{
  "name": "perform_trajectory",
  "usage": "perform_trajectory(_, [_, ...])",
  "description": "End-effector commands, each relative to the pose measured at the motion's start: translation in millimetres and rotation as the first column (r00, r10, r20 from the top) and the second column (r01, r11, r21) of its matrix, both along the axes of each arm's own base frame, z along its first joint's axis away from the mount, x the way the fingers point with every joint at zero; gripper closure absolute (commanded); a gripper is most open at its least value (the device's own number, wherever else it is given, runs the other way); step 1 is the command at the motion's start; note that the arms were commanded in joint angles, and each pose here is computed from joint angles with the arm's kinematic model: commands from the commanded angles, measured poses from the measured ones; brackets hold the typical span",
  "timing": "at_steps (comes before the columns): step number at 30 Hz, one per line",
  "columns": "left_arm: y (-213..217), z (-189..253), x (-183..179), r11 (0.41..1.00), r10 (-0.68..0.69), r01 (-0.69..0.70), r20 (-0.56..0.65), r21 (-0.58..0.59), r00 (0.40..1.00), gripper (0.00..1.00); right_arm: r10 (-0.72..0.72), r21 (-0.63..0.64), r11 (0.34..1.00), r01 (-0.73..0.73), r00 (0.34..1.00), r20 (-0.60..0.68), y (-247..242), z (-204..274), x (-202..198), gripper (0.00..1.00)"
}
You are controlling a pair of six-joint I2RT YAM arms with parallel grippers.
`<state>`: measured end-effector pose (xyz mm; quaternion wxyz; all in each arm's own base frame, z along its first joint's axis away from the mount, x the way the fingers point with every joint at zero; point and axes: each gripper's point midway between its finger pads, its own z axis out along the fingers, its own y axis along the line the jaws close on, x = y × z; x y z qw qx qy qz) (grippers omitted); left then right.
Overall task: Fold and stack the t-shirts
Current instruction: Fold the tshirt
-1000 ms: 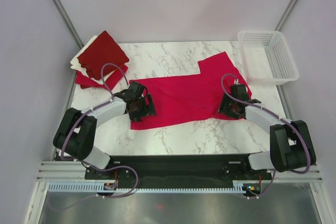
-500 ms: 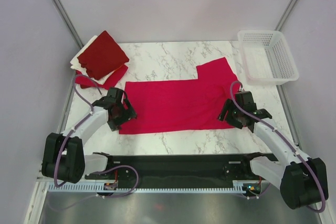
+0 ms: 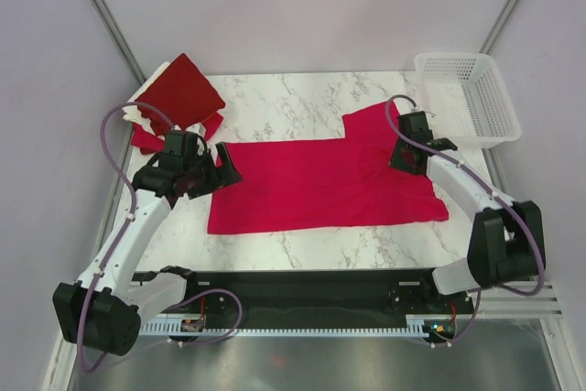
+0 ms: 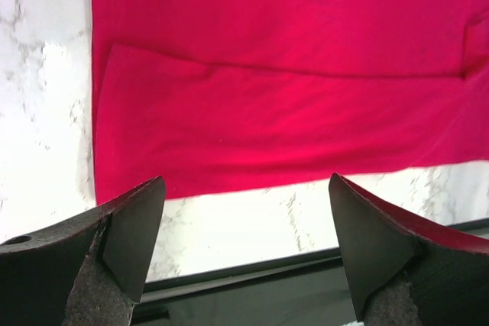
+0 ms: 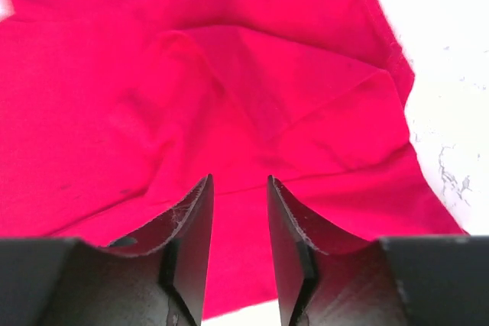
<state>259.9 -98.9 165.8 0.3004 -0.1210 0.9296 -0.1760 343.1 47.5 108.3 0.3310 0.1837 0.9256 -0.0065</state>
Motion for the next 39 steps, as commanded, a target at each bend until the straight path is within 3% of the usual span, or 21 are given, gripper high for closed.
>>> perform_trajectory(1, [-5.1,-14.5,-26.6,0.992,-0.122,0.124,-0.046,0.025,0.991,0.05,-0.02,-0.064,0.998,0.018,1.0,-0.022,-8.4,-15.9,18.0,0.62])
perform_trajectory(6, [-2.3,-6.3,-21.8,0.994,-0.105,0.104,0.011,0.043,0.994,0.05,-0.03,-0.081,0.996,0.025,0.997,-0.067,-7.7,-40.9,29.4,0.63])
perform_trajectory(11, [-3.1,-11.6,-20.3,0.993,-0.108,0.108,-0.008,0.044,0.994,0.05,-0.028,-0.099,0.995,0.018,0.995,-0.094,-8.8,-57.7,37.1,0.64])
perform_trajectory(25, [-0.1,-13.1,-20.1,0.994,-0.093,0.093,-0.009,0.056,0.996,0.05,-0.057,-0.107,0.993,0.046,0.993,-0.106,-25.4,-69.1,43.4,0.65])
perform_trajectory(30, [0.1,-14.2,-19.8,0.994,-0.092,0.093,-0.013,0.058,0.996,0.05,-0.057,-0.102,0.994,0.046,0.993,-0.105,-26.5,-70.1,45.8,0.77])
perform_trajectory(34, [0.7,-14.3,-20.3,0.994,-0.089,0.089,-0.013,0.059,0.996,0.05,-0.063,-0.102,0.993,0.053,0.994,-0.095,-28.9,-65.9,47.6,0.99])
perform_trajectory(39, [0.4,-14.1,-19.3,0.994,-0.088,0.088,-0.012,0.058,0.996,0.05,-0.094,-0.093,0.992,0.09,0.995,-0.044,-37.2,-46.5,60.2,1.0])
